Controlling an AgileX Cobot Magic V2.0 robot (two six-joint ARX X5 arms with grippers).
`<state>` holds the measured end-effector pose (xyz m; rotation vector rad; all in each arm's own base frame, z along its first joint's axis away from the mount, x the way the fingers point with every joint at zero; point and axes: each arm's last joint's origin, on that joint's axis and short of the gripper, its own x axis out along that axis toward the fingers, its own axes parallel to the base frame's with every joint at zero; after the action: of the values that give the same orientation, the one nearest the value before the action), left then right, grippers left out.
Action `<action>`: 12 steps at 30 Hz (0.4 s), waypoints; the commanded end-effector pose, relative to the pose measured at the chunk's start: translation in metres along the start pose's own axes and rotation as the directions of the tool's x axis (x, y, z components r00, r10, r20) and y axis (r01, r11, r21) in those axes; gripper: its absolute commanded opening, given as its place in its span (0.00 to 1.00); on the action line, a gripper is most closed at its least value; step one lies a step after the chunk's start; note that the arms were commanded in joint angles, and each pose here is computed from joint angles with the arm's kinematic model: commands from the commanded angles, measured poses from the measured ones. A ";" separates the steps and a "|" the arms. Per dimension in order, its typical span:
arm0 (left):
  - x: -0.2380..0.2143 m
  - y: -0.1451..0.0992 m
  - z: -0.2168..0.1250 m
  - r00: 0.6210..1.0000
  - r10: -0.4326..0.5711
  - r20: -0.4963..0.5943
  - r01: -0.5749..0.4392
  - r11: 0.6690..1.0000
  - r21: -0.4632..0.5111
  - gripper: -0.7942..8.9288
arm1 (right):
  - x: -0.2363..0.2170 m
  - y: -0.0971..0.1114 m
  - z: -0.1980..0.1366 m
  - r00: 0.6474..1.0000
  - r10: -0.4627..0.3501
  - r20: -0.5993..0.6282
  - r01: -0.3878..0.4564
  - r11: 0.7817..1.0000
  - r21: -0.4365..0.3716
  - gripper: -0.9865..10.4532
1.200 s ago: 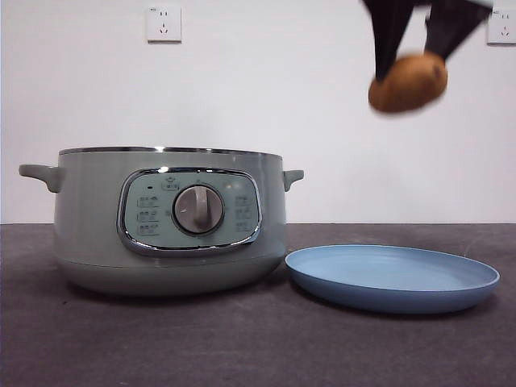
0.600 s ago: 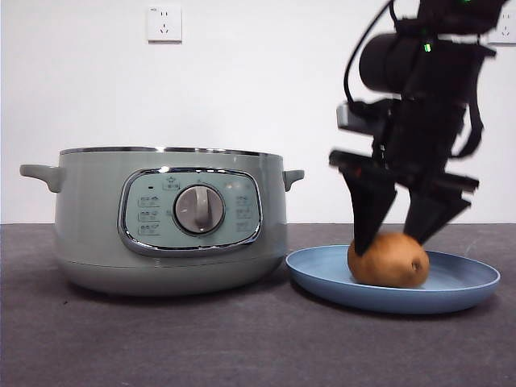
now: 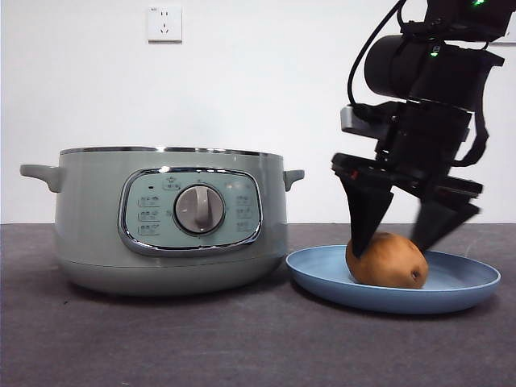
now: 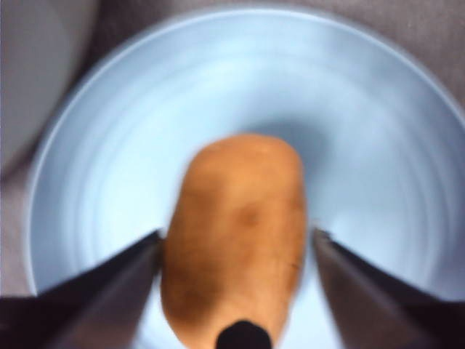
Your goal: Take the potato out from the steamer,put the potato on the plate,close the lid
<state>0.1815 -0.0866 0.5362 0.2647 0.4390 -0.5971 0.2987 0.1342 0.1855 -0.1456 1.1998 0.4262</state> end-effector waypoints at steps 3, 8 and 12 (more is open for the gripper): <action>-0.008 0.000 0.006 0.997 0.011 0.072 -0.012 1.000 0.019 0.07 | -0.027 0.003 0.010 1.000 -0.001 0.024 0.000 1.000 0.007 0.53; -0.002 0.002 0.010 0.995 0.016 0.099 -0.018 1.000 0.022 0.07 | -0.114 0.012 0.012 0.971 0.012 0.237 -0.009 1.000 -0.016 0.52; 0.011 0.004 0.013 0.995 0.016 0.098 -0.018 1.000 0.022 0.07 | -0.172 0.018 -0.007 0.913 0.026 0.408 -0.012 0.999 -0.037 0.52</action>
<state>0.1942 -0.0924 0.5374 0.2588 0.3941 -0.5949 0.2417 0.1091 0.3364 -0.0789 0.8113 0.4688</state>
